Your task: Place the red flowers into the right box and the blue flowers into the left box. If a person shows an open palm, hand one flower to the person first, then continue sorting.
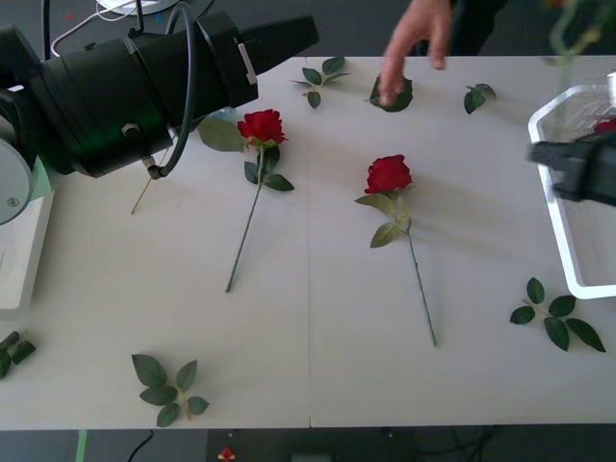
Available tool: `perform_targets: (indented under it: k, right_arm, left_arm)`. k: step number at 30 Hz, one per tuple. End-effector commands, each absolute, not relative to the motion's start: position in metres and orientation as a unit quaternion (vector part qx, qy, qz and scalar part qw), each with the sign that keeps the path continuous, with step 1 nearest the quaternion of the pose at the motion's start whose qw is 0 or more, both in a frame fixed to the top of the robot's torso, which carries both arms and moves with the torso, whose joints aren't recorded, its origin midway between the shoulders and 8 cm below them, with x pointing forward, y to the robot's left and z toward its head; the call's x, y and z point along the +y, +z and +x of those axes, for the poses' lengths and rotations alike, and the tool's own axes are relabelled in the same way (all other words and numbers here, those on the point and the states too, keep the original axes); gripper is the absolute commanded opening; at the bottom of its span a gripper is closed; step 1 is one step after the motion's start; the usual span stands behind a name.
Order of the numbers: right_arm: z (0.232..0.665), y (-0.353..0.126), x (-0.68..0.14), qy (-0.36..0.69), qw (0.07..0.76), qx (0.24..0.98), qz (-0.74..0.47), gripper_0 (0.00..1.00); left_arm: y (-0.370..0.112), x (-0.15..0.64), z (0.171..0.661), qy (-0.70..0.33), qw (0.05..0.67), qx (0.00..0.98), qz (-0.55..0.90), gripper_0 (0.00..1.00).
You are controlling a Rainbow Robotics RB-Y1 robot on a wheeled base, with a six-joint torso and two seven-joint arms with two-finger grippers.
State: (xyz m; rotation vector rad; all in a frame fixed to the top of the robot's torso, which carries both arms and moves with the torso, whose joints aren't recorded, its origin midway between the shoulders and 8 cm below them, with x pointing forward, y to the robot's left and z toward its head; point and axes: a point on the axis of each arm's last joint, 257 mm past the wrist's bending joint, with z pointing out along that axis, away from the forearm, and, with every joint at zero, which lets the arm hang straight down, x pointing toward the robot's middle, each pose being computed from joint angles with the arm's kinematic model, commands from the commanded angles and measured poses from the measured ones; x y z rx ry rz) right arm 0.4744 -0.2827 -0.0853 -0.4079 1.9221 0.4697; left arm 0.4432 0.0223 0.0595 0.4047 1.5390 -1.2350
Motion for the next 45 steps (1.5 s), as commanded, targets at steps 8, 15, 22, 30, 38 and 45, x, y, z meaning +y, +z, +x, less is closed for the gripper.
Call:
perform_targets:
  k: [8,15,22,30,38,45]
  right_arm:
    - [0.508,0.025,-0.317,0.161,0.683,0.702,-0.124,0.00]
    - [0.550,0.062,-0.297,0.152,0.726,0.660,-0.122,0.00]
    - [0.600,0.077,-0.270,0.142,0.752,0.634,-0.116,0.00]
    - [0.636,0.091,-0.249,0.102,0.770,0.617,-0.127,0.00]
    - [0.644,0.098,-0.240,0.080,0.777,0.609,-0.137,0.00]
    - [0.643,0.097,-0.236,0.096,0.775,0.610,-0.133,0.37]
  left_arm:
    - [0.079,0.010,0.430,-0.515,0.556,0.620,0.204,1.00]
    - [0.079,0.010,0.430,-0.515,0.556,0.620,0.204,1.00]
    - [0.079,0.010,0.430,-0.515,0.556,0.620,0.204,1.00]
    - [0.079,0.010,0.430,-0.515,0.556,0.620,0.204,1.00]
    - [0.079,0.010,0.430,-0.515,0.556,0.620,0.204,1.00]
    - [0.079,0.010,0.430,-0.515,0.556,0.620,0.204,1.00]
